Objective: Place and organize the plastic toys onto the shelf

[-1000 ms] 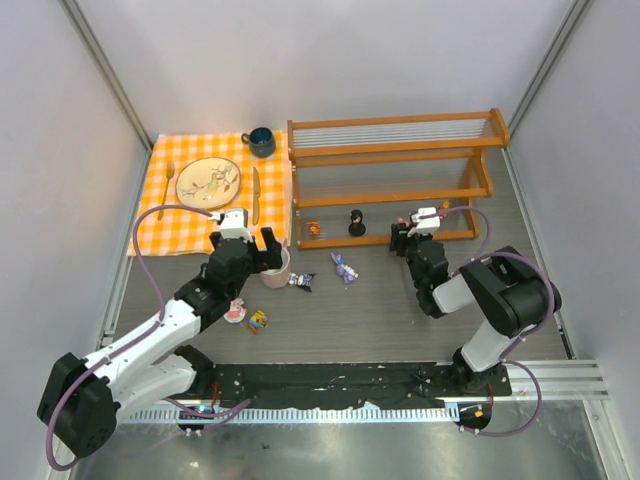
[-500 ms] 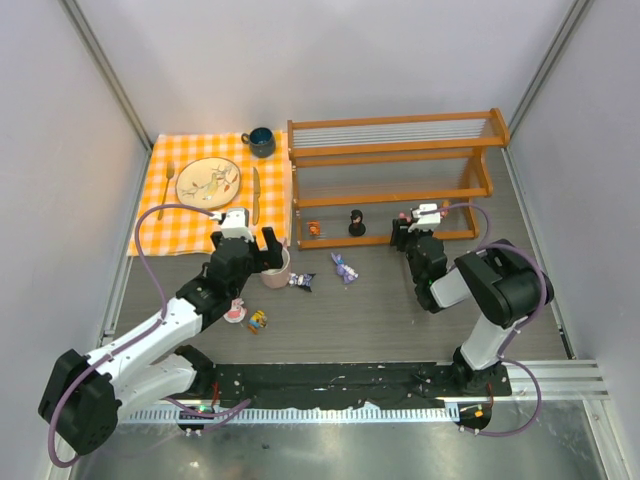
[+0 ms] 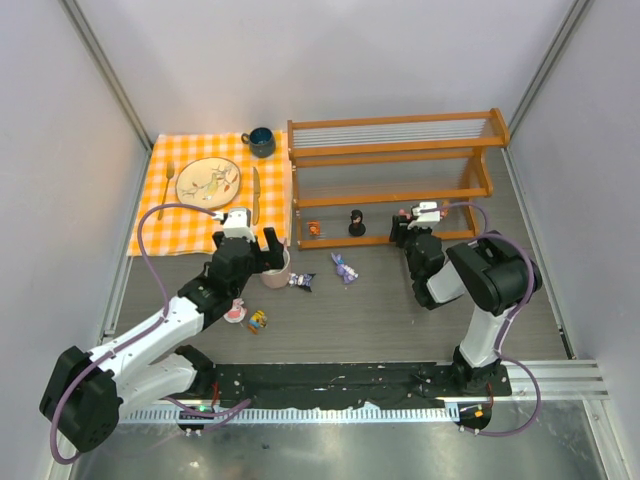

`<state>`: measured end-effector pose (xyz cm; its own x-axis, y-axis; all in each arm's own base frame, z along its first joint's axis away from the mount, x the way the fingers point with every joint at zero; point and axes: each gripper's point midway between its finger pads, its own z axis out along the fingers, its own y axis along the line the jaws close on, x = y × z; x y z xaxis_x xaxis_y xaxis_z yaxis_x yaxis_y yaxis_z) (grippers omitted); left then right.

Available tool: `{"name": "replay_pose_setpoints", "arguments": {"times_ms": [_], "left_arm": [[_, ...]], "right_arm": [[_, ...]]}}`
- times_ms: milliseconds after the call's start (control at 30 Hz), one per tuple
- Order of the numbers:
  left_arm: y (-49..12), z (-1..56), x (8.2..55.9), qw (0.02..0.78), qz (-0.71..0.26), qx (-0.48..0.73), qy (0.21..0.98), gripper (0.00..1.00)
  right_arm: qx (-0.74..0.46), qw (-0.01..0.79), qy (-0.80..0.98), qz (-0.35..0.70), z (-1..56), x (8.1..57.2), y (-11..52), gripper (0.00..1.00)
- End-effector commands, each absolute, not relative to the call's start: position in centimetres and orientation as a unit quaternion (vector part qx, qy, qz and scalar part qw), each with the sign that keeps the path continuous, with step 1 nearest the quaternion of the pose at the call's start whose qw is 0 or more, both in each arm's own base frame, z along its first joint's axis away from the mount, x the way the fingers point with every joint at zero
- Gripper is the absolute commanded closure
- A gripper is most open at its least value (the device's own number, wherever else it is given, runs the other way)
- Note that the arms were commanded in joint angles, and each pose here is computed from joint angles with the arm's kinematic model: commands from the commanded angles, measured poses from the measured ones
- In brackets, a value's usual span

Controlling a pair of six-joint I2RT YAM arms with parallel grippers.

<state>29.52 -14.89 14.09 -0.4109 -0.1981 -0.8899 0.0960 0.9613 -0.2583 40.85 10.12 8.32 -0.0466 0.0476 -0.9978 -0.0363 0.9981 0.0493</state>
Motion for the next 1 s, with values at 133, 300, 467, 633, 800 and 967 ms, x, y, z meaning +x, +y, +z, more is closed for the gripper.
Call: {"name": "replay_pose_setpoints", "arguments": {"times_ms": [133, 300, 467, 633, 800, 967], "left_arm": [[-15.33, 15.07, 29.99, 0.559, -0.148, -0.031, 0.815, 0.00], [-15.36, 15.10, 29.99, 0.559, -0.149, -0.031, 0.815, 0.00], [-15.42, 15.11, 30.02, 0.559, -0.150, -0.031, 0.815, 0.00], [-15.43, 15.15, 30.03, 0.560, -0.151, -0.032, 0.814, 0.00], [-15.46, 15.04, 30.03, 0.559, -0.150, -0.030, 0.815, 0.00], [-15.44, 15.11, 30.01, 0.559, -0.151, -0.030, 0.815, 0.00]], "right_arm": [[0.045, 0.767, 0.638, 0.055, 13.52, 41.76, 9.61, 0.99], [0.045, 0.768, 0.637, 0.056, 13.45, 41.93, 9.54, 0.99], [0.047, 0.768, 0.636, 0.056, 13.42, 42.29, 9.42, 0.99], [0.050, 0.769, 0.635, 0.058, 13.48, 42.57, 9.27, 0.99], [0.046, 0.769, 0.635, 0.061, 13.50, 42.52, 9.45, 0.99], [0.047, 0.768, 0.636, 0.061, 13.42, 42.43, 9.36, 0.89]]}}
